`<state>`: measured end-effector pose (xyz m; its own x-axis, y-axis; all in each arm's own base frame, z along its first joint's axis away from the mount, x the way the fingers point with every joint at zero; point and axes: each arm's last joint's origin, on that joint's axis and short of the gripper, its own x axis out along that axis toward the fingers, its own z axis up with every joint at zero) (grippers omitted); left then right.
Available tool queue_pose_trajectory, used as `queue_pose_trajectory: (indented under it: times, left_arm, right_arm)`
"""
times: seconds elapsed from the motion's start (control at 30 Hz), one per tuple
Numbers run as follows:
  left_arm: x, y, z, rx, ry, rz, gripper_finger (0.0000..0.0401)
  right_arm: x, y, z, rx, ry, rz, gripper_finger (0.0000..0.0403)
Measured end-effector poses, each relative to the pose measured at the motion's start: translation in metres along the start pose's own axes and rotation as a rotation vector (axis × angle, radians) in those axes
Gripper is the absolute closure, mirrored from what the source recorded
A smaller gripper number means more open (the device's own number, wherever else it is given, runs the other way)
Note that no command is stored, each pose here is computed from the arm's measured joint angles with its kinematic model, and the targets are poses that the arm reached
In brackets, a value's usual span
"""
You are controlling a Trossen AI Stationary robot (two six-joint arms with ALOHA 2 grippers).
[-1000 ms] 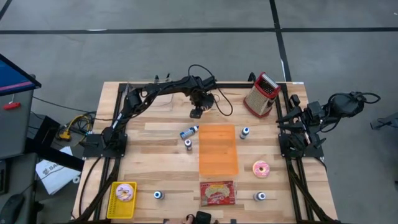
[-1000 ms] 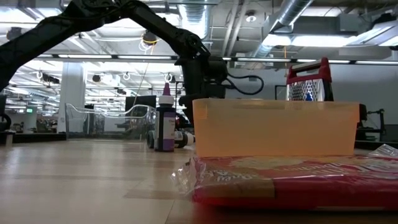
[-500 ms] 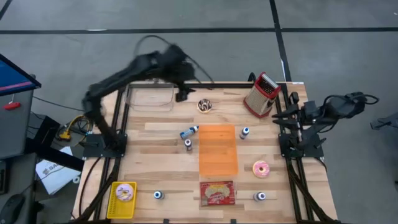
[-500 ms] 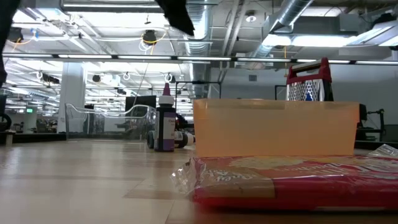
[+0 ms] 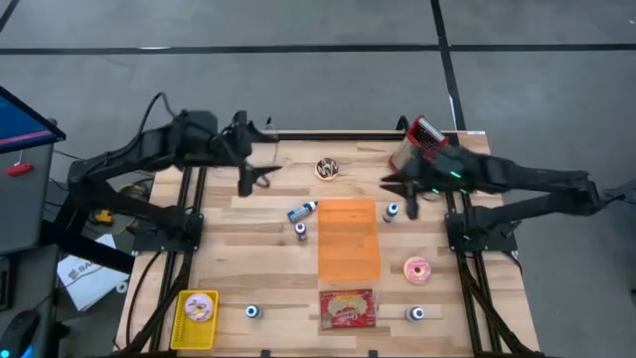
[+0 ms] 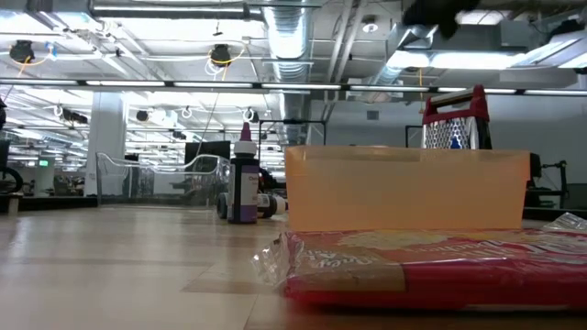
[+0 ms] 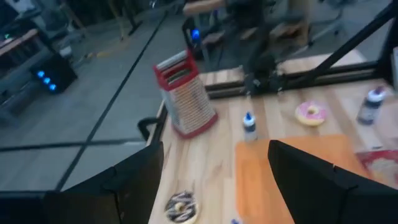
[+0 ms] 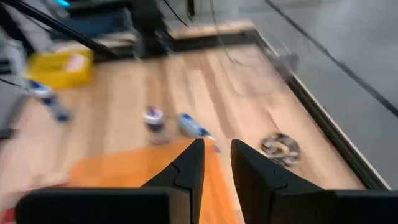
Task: Pick & Place Food Item
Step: Put the black donut into the yellow basket
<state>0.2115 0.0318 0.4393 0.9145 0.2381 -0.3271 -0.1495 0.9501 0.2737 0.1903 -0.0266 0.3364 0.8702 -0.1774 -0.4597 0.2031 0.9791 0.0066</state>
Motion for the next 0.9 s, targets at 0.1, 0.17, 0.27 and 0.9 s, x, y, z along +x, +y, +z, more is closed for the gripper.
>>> queue_pose_trajectory:
  times: [0.1, 0.17, 0.27, 0.9]
  left_arm:
    - [-0.006, -0.011, -0.010, 0.002, -0.035, -0.030, 0.0116]
    - [-0.009, -0.017, -0.016, 0.008, -0.056, -0.048, 0.0116]
    - [-0.008, -0.023, -0.026, 0.025, -0.055, -0.055, 0.0116]
    - [-0.007, -0.029, -0.049, 0.142, 0.126, -0.032, 0.0116]
  right_arm:
    - [0.031, -0.031, -0.005, 0.004, 0.099, -0.035, 0.0329]
    - [0.052, -0.052, -0.015, 0.017, 0.183, 0.000, 0.0329]
    - [0.077, -0.076, -0.028, 0.021, 0.275, 0.083, 0.0329]
    - [0.223, -0.098, -0.033, -0.686, 0.830, 0.244, 0.0329]
